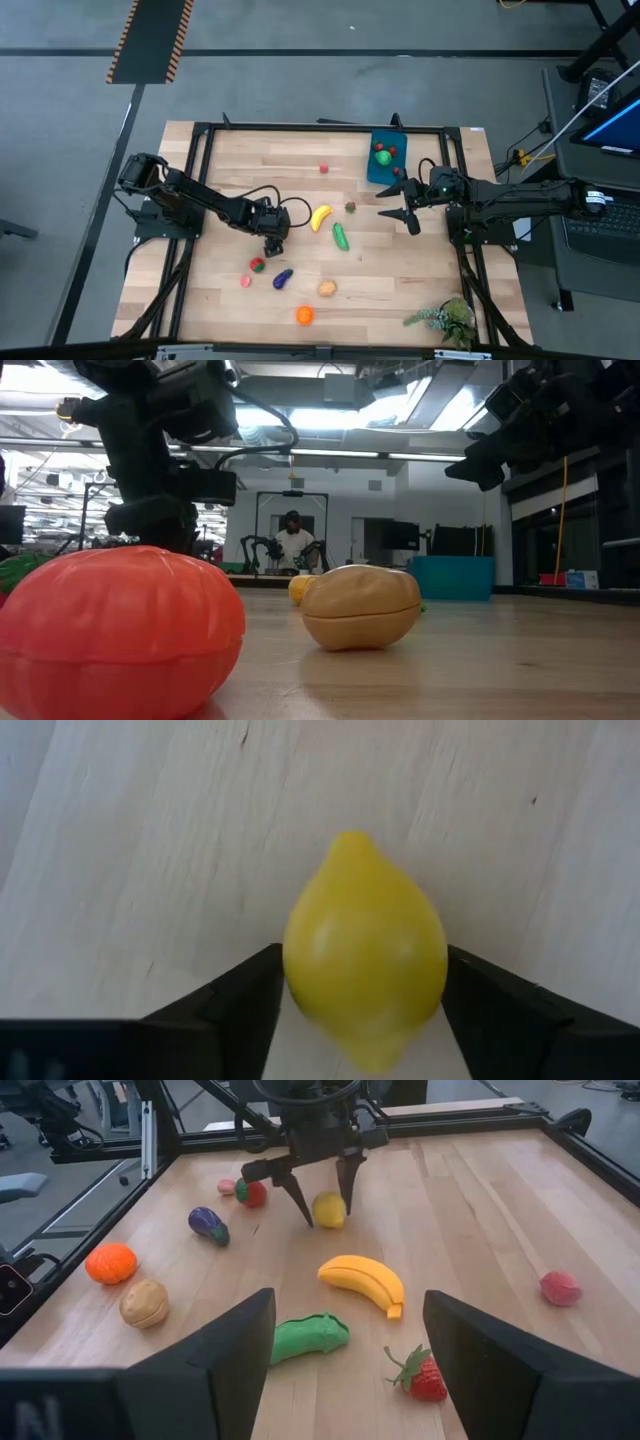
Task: Pick and placing Produce into tupperware
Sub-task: Put the yellow lemon into the blue bin
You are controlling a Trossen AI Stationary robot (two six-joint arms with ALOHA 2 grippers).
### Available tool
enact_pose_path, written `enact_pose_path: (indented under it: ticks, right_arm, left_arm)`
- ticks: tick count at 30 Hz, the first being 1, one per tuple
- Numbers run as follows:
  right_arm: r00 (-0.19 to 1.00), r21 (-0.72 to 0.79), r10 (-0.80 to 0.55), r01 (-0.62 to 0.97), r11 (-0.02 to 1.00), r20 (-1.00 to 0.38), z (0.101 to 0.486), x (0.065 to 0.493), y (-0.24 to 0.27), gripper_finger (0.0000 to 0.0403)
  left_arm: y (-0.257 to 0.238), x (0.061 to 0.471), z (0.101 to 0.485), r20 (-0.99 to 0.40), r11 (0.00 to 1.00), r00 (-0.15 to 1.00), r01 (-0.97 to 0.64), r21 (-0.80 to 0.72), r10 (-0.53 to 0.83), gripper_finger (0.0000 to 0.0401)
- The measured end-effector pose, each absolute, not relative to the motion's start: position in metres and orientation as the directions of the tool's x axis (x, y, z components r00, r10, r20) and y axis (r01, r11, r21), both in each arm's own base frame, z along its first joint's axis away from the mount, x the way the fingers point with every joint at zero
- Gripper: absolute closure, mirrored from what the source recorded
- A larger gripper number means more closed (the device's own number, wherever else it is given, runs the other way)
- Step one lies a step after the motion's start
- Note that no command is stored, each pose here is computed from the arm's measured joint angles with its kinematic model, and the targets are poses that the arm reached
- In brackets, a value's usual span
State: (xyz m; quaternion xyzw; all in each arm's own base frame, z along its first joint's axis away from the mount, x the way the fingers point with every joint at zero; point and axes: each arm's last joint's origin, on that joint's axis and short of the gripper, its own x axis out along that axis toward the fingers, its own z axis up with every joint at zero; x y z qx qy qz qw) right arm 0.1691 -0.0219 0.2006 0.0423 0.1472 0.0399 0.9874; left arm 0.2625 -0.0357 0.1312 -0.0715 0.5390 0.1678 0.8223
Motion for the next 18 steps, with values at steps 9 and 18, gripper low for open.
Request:
enact_pose_path:
  ticks: [9, 18]
  right_arm:
    - [0.953, 0.096, 0.092, -0.067, 0.993, -0.288, 0.2004, 0.1691, -0.0218, 0.0146]
    - [0.945, 0.102, 0.093, -0.064, 0.993, -0.315, 0.1978, 0.1682, -0.0217, 0.0146]
  left_arm:
    - [-0.0357, 0.2645, 0.1315, -0.903, 0.934, 0.383, -0.354, 0.050, 0.193, 0.0212]
    - [-0.0357, 0.2660, 0.1319, -0.897, 0.935, 0.398, -0.353, 0.044, 0.192, 0.0212]
